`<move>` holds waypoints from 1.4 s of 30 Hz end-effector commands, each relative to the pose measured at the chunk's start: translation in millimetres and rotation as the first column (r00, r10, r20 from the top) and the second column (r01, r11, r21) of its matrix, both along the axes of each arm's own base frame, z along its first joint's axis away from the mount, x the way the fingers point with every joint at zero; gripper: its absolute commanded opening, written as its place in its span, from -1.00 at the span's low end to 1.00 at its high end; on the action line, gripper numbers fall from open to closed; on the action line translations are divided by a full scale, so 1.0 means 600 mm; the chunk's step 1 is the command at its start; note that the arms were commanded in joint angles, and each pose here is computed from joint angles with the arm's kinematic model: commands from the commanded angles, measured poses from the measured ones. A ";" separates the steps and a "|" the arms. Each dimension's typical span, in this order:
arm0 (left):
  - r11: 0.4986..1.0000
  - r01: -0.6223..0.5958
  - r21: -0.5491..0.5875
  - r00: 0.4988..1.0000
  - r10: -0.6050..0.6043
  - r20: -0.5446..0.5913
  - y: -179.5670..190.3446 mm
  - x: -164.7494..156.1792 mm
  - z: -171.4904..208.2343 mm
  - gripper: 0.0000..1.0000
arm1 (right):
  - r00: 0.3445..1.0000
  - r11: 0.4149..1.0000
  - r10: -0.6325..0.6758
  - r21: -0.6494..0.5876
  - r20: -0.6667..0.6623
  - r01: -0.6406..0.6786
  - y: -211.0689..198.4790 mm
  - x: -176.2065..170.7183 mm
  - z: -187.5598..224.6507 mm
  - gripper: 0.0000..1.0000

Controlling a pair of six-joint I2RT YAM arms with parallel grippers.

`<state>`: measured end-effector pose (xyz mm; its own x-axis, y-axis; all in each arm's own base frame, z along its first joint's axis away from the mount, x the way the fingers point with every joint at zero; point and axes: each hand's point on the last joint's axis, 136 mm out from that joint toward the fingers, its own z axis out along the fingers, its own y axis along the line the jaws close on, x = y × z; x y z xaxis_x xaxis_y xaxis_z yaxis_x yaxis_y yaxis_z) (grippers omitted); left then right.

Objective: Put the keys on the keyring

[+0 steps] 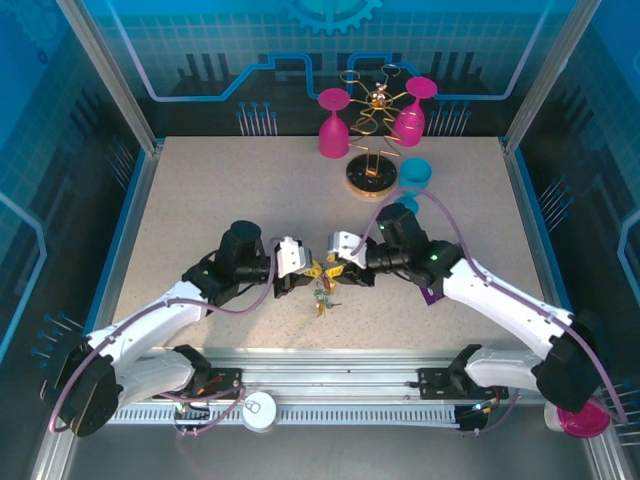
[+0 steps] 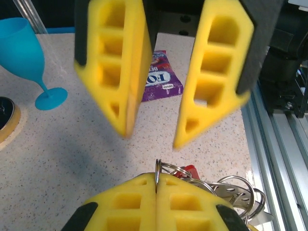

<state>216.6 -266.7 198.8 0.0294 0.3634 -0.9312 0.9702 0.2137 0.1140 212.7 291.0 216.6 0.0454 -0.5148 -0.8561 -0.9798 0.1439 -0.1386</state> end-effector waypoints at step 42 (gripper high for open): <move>0.979 -0.026 -0.201 0.998 0.037 0.052 -0.006 0.001 0.039 -1.00 | 0.977 0.990 -0.078 0.099 -0.200 0.100 0.016 -0.019 -0.054 -1.00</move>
<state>219.1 -268.7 210.0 0.0324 0.2128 -0.9766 0.9567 0.2762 0.0919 202.6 303.1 179.7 -0.1894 -0.3987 -0.8973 -0.9676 0.2311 0.1016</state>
